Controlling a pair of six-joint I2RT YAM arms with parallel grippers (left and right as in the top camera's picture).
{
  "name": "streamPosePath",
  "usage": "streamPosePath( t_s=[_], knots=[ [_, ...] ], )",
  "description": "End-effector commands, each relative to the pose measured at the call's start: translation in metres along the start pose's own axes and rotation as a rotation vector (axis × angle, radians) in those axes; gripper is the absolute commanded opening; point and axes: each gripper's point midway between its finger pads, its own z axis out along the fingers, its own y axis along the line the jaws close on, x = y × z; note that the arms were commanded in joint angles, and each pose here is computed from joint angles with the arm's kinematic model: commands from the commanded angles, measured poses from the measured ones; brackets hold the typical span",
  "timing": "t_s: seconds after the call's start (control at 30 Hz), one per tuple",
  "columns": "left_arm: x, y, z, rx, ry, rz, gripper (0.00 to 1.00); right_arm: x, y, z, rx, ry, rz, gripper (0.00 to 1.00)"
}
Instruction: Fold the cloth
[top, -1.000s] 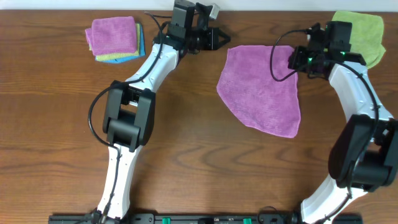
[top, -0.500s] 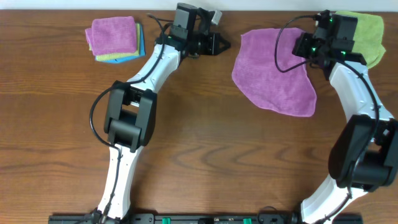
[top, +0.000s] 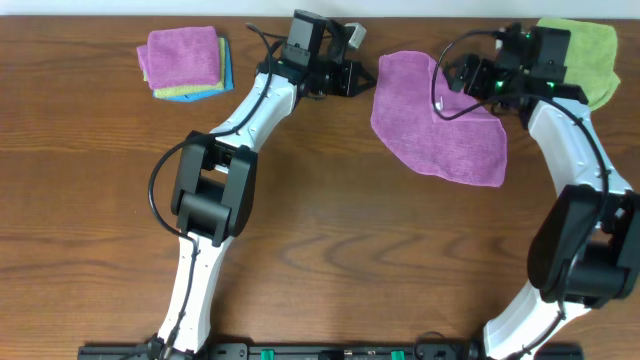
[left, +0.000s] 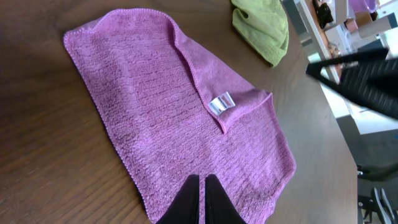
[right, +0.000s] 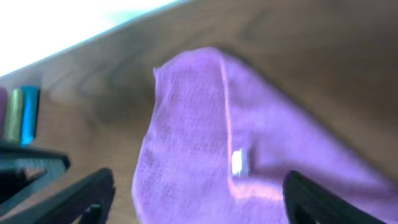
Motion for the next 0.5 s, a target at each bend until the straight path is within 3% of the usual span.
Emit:
streamPosePath(
  t_s=[0.0,0.03,0.1,0.17,0.3,0.47],
  knots=[
    [-0.005,-0.006,-0.002,0.002,-0.009,0.034,0.06,0.005,0.025,-0.012,-0.049,0.032,-0.018,0.65],
    [-0.004,-0.007,-0.001,0.004,-0.007,0.035,0.06,0.011,0.024,-0.011,-0.041,0.055,-0.011,0.5],
    [0.0,-0.014,0.005,0.013,0.005,0.042,0.06,0.024,0.016,-0.01,0.03,0.097,-0.041,0.4],
    [0.003,-0.022,0.011,0.022,0.015,0.056,0.06,0.028,0.002,-0.01,0.13,0.104,-0.048,0.38],
    [0.015,-0.028,0.027,0.029,0.042,0.063,0.06,0.038,-0.01,-0.013,0.199,0.142,-0.04,0.02],
    [0.032,-0.028,0.042,0.037,0.081,0.044,0.06,0.056,-0.015,-0.017,0.221,0.212,-0.02,0.02]
  ],
)
